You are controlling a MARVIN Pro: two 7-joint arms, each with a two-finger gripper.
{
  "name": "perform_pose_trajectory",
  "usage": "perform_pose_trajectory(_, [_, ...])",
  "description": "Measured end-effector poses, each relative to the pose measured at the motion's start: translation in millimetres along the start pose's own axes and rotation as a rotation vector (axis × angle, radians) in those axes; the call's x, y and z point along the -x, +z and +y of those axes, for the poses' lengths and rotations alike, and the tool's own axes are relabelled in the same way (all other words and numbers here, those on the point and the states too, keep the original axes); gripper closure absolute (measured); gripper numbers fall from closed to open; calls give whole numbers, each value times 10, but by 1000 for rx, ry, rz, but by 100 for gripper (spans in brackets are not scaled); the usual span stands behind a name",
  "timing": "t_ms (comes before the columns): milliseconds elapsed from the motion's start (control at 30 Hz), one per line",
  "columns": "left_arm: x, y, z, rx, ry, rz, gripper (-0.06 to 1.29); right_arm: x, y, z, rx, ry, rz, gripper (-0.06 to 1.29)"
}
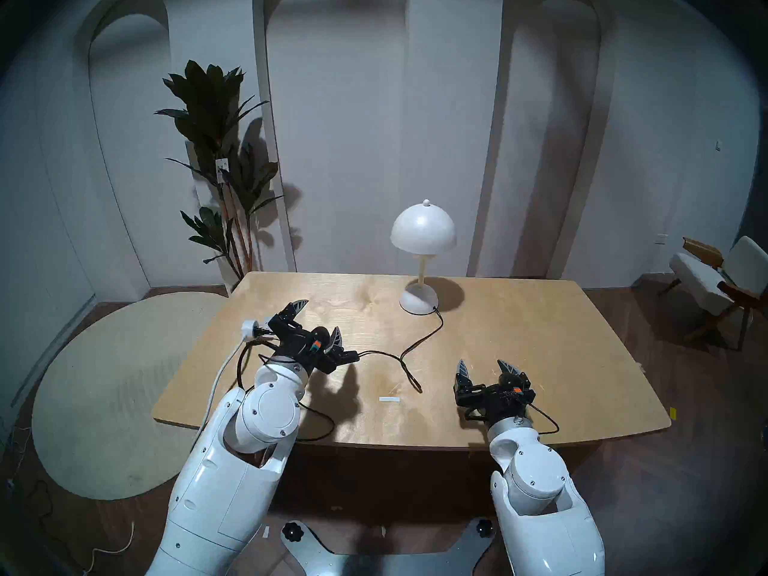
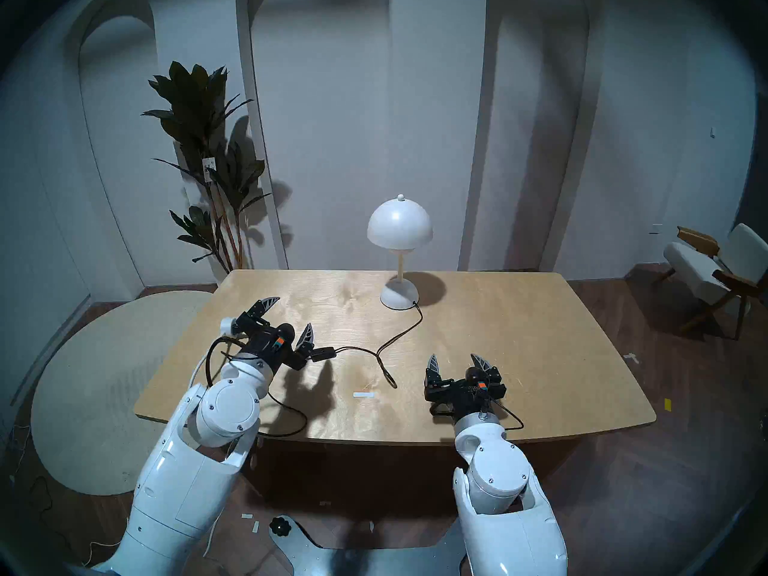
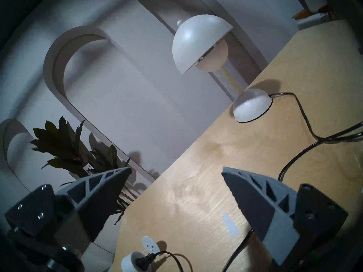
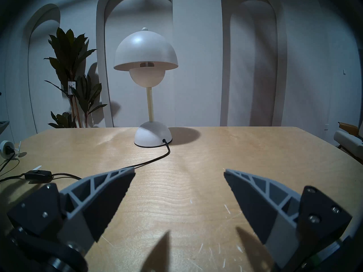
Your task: Turn on the table lamp by pressing the switch
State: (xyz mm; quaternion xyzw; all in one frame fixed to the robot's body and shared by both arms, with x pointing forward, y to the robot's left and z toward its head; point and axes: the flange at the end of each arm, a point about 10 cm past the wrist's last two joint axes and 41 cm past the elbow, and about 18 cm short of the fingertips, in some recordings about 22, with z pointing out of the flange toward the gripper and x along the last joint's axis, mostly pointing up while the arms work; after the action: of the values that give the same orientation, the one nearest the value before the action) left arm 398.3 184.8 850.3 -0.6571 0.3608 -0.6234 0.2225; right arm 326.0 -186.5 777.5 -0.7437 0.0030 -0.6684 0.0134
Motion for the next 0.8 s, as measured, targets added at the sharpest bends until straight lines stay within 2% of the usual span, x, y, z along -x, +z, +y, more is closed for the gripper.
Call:
perform_pose_trajectory(367, [63,269,25,28,195,-91,-2,1,-1,0,0,0,0,0])
perform_pose_trajectory(600, [160,360,75,34,329,-152,-2,1,0,0,0,0,0,0])
perform_pose_trajectory(800, [139,384,47,27,406,-172,-2,0,0,0,0,0,0,0])
